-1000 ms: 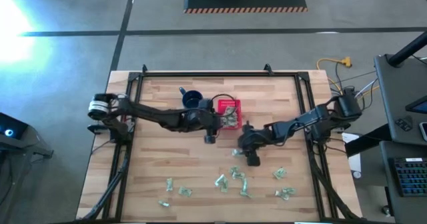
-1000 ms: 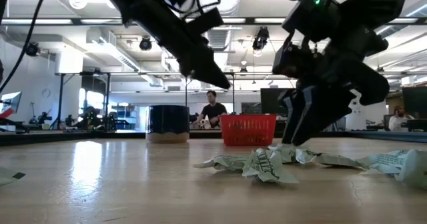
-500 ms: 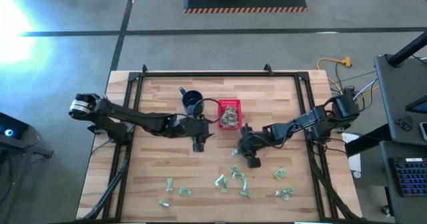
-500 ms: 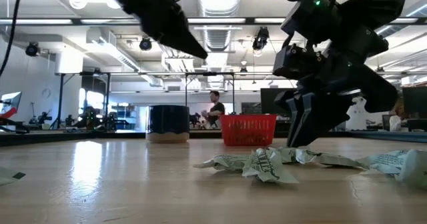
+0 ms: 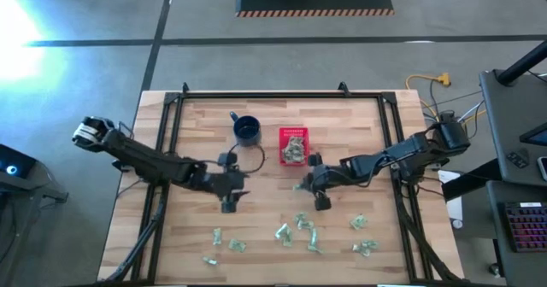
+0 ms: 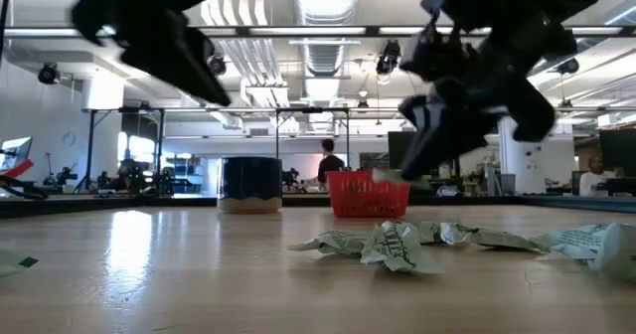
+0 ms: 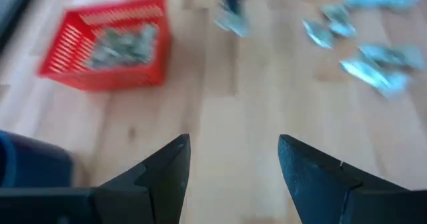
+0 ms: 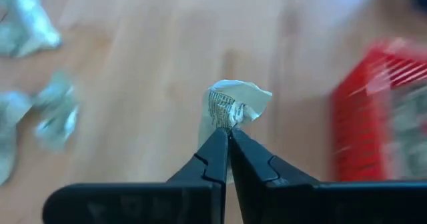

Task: Pick and place items into bin
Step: Put the green stevia packet into the red bin

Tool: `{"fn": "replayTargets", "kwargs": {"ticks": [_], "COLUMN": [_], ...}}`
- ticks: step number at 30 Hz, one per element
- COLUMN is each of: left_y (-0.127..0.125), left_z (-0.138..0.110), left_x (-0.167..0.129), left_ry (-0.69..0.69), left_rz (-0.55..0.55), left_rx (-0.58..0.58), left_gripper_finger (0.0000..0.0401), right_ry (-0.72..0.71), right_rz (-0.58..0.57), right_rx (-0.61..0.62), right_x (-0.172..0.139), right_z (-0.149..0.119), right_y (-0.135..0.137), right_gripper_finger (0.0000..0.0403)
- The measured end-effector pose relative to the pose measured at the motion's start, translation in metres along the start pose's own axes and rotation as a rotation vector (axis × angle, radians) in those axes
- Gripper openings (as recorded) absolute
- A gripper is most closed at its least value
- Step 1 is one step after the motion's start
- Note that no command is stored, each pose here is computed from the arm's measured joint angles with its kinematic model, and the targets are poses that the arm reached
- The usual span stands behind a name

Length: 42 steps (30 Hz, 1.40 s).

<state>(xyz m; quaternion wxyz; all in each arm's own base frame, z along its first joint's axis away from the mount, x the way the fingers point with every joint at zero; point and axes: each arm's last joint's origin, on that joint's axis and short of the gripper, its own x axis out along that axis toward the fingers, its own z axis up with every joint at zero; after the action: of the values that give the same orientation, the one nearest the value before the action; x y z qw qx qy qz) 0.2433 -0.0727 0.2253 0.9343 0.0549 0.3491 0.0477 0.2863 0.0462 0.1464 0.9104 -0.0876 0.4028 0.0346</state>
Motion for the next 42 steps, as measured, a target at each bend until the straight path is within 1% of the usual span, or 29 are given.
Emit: {"fn": "replayTargets", "kwargs": {"ticks": [3,5,8,9,11,17,19,21,23,25,31,34,38,42], "left_y": [-0.015,-0.024,-0.038,-0.042,-0.049,-0.067,-0.071,-0.075,-0.078,-0.080,-0.088,-0.092,-0.100,-0.108], "left_z": [-0.011,-0.017,-0.023,-0.025,-0.024,-0.026,-0.027,-0.030,-0.033,-0.037,-0.042,-0.043,-0.044,-0.049], "left_x": [-0.004,-0.005,-0.003,-0.002,0.001,0.010,0.015,0.019,0.024,0.028,0.034,0.033,0.033,0.037], "left_ry": [0.020,0.029,0.027,0.032,0.015,0.004,0.001,0.026,0.055,0.085,0.157,0.167,0.157,0.176], "left_rz": [-0.074,-0.140,-0.217,-0.236,-0.282,-0.404,-0.439,-0.465,-0.480,-0.492,-0.565,-0.587,-0.608,-0.606], "left_rx": [0.036,0.060,0.087,0.096,0.098,0.108,0.106,0.095,0.088,0.078,0.023,0.011,0.007,0.007], "left_gripper_finger": [0.0210,0.0210,0.0210,0.0210,0.0210,0.0210,0.0210,0.0210,0.0210,0.0210,0.0210,0.0210,0.0210,0.0210], "right_ry": [-0.048,-0.081,-0.076,-0.075,-0.062,-0.021,-0.002,0.012,0.015,0.013,0.002,-0.010,-0.038,-0.064], "right_rz": [-0.105,-0.206,-0.358,-0.390,-0.416,-0.473,-0.484,-0.481,-0.458,-0.445,-0.457,-0.461,-0.461,-0.459], "right_rx": [-0.044,-0.064,-0.087,-0.087,-0.067,0.054,0.080,0.088,0.092,0.101,0.112,0.108,0.085,0.056], "right_x": [-0.012,-0.019,-0.025,-0.025,-0.025,-0.016,-0.012,-0.009,-0.006,-0.006,-0.009,-0.012,-0.020,-0.029], "right_z": [0.010,0.017,0.022,0.024,0.024,0.018,0.014,0.011,0.010,0.009,0.010,0.012,0.017,0.022], "right_y": [-0.005,-0.009,-0.020,-0.024,-0.035,-0.065,-0.071,-0.074,-0.075,-0.077,-0.079,-0.080,-0.078,-0.075], "right_gripper_finger": [0.0009,0.0009,0.0009,0.0009,0.0009,0.0009,0.0009,0.0014,0.0028,0.0051,0.0131,0.0158,0.0175,0.0177]}}
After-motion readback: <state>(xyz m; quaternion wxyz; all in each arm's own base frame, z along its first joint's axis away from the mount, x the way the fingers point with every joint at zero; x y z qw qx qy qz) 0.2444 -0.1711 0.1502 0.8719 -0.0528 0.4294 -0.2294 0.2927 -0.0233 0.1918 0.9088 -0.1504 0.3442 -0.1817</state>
